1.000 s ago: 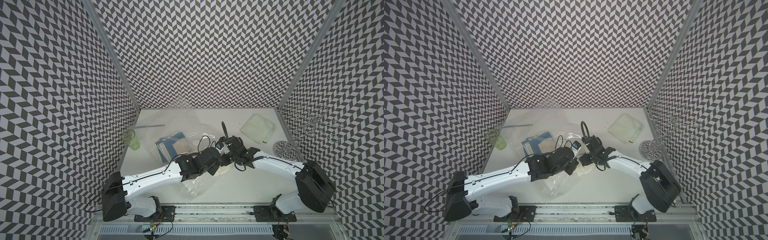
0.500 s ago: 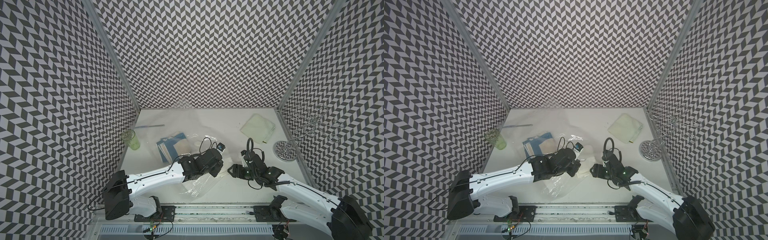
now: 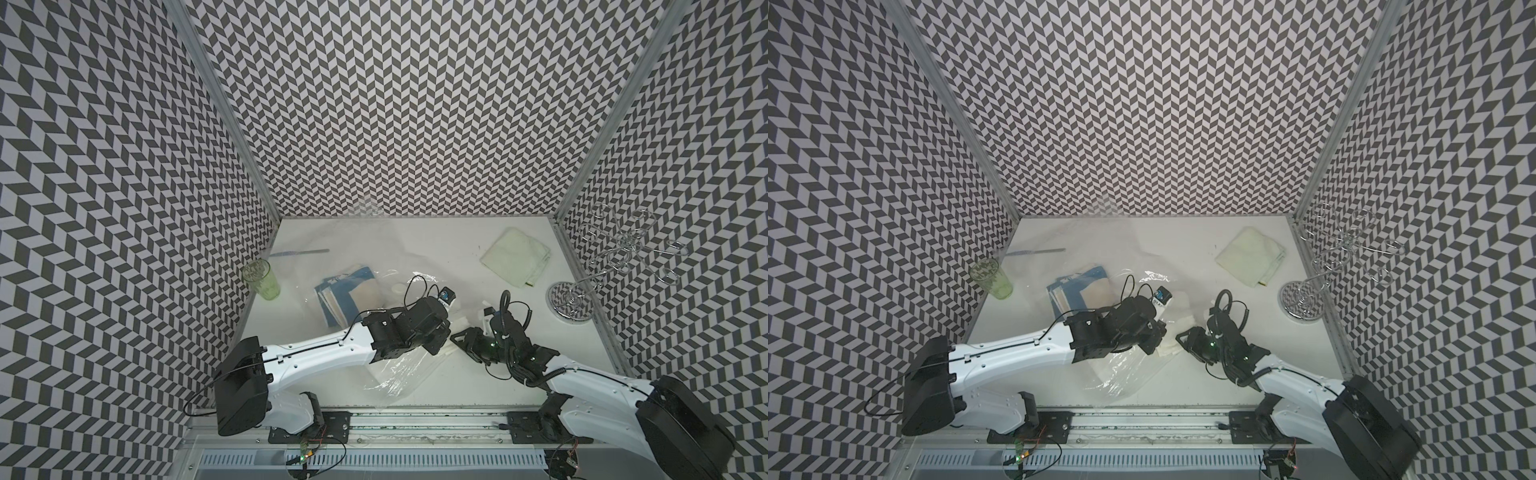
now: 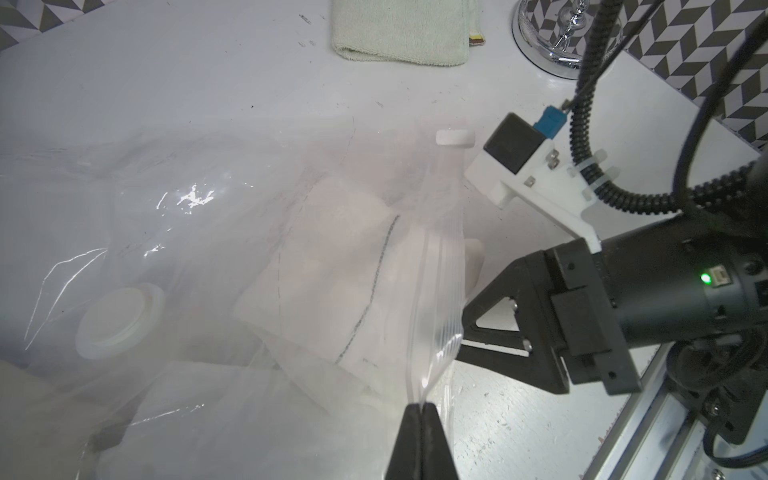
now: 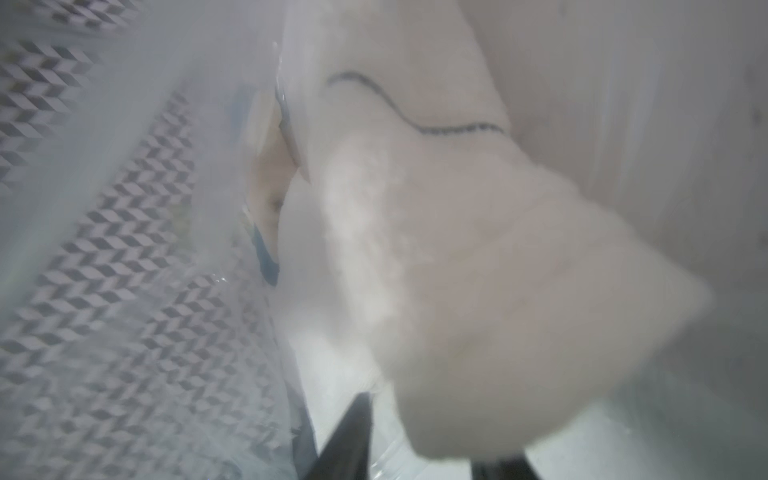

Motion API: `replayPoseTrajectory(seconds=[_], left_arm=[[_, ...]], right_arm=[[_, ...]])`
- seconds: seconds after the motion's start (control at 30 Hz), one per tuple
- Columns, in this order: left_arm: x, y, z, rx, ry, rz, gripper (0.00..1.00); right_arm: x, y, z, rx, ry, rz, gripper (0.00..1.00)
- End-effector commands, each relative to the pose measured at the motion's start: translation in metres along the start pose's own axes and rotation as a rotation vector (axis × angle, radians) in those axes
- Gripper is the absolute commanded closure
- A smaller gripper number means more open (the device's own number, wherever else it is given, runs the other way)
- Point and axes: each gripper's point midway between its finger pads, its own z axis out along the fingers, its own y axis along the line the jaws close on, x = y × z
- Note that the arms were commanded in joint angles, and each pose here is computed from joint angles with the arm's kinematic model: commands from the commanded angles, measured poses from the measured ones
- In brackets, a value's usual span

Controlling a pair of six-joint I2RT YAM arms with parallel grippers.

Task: Place the folded towel into the vacuum bag
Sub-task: Place the towel in the vacuum bag.

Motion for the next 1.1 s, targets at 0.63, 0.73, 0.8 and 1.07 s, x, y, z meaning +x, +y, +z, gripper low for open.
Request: replayPoseTrajectory(seconds=[0.63,0.73,0.8,1.07], left_arm=[[-0.036,-0.008,0.006,0.047,-0.079,0.034,1.0],[-0.038,-0.011,0.004,0.064,-0.09,0.03,1.0],[-0.037,-0.013,0.005,0.071,-0.086,0.029,1.0],[-0.032,-0.015,0.005,0.083,-0.078,0.026,1.0]], right_arm=[[-0.01,-0.001,-0.017,0.085,-0.036,-0.053,0.34],[-0.005,-0.009,-0.012,0.051,-0.032,-0.004,0.32],[-0.009,-0.003,-0.007,0.028,-0.043,-0.009,0.31],[-0.023,0.005,0.009,0.066,-0.053,-0.044,0.43]])
